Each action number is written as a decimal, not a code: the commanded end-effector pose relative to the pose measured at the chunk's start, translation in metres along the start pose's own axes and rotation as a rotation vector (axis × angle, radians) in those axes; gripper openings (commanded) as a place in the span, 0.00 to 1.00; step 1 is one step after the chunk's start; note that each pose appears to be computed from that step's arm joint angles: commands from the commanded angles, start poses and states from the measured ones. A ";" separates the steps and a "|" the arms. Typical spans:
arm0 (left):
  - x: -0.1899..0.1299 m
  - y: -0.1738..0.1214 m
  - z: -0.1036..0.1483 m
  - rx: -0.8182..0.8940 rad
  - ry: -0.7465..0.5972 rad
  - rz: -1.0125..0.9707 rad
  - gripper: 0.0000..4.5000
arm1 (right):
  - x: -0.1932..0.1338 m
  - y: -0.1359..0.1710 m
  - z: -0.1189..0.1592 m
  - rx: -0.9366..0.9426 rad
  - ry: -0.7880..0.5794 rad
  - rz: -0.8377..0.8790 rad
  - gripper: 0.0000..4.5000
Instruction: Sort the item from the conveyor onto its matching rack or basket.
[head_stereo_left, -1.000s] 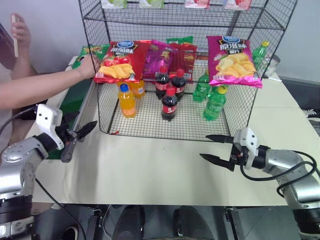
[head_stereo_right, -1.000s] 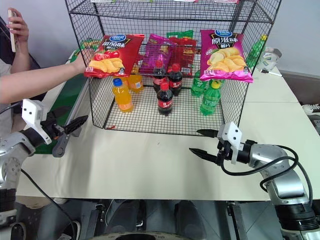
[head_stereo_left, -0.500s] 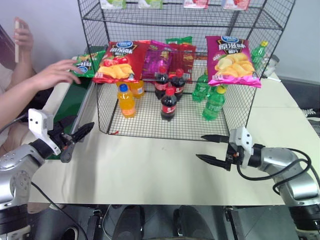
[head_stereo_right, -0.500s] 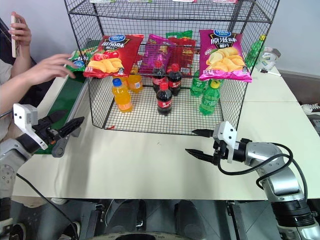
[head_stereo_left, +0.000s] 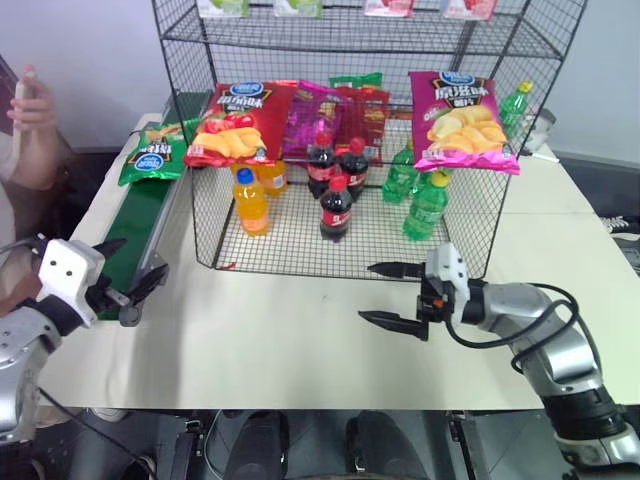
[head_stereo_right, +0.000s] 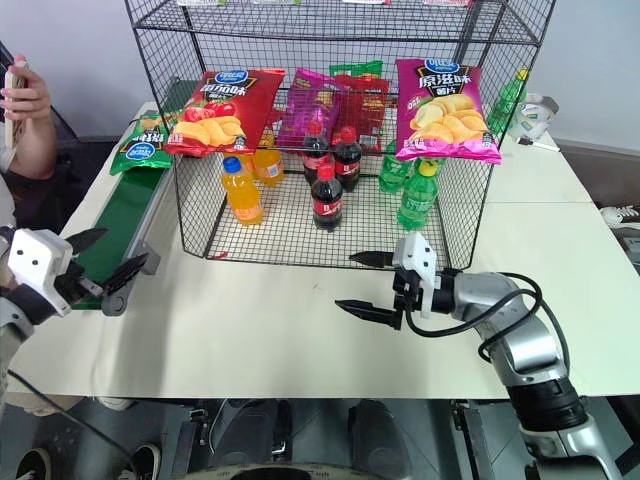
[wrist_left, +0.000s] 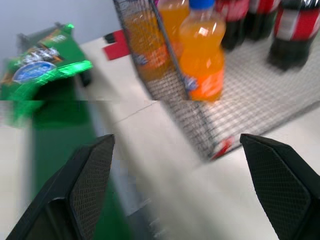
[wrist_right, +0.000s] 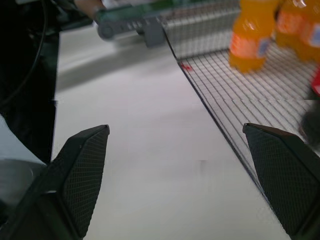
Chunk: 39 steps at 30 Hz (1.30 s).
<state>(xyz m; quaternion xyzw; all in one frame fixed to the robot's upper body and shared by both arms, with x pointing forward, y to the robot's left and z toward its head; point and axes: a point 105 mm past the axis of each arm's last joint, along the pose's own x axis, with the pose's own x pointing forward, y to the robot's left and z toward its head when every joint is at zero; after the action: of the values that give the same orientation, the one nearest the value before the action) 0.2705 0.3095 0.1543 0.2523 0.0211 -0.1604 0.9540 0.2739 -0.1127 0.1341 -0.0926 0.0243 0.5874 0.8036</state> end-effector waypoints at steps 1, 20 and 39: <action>-0.025 0.026 0.002 0.296 0.045 0.127 0.96 | 0.012 0.000 0.013 -0.078 -0.035 0.022 0.99; -0.055 0.040 -0.029 0.783 0.219 0.187 0.96 | 0.035 0.013 0.009 -0.134 -0.039 0.190 0.99; -0.031 0.042 -0.045 0.790 0.212 0.127 0.96 | 0.037 0.022 -0.004 -0.173 0.021 0.196 0.99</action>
<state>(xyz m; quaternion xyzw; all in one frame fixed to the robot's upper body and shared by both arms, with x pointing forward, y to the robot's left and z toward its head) 0.2540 0.3751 0.1304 0.6039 0.0545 -0.0712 0.7920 0.2681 -0.0756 0.1131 -0.1525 0.0141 0.6598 0.7357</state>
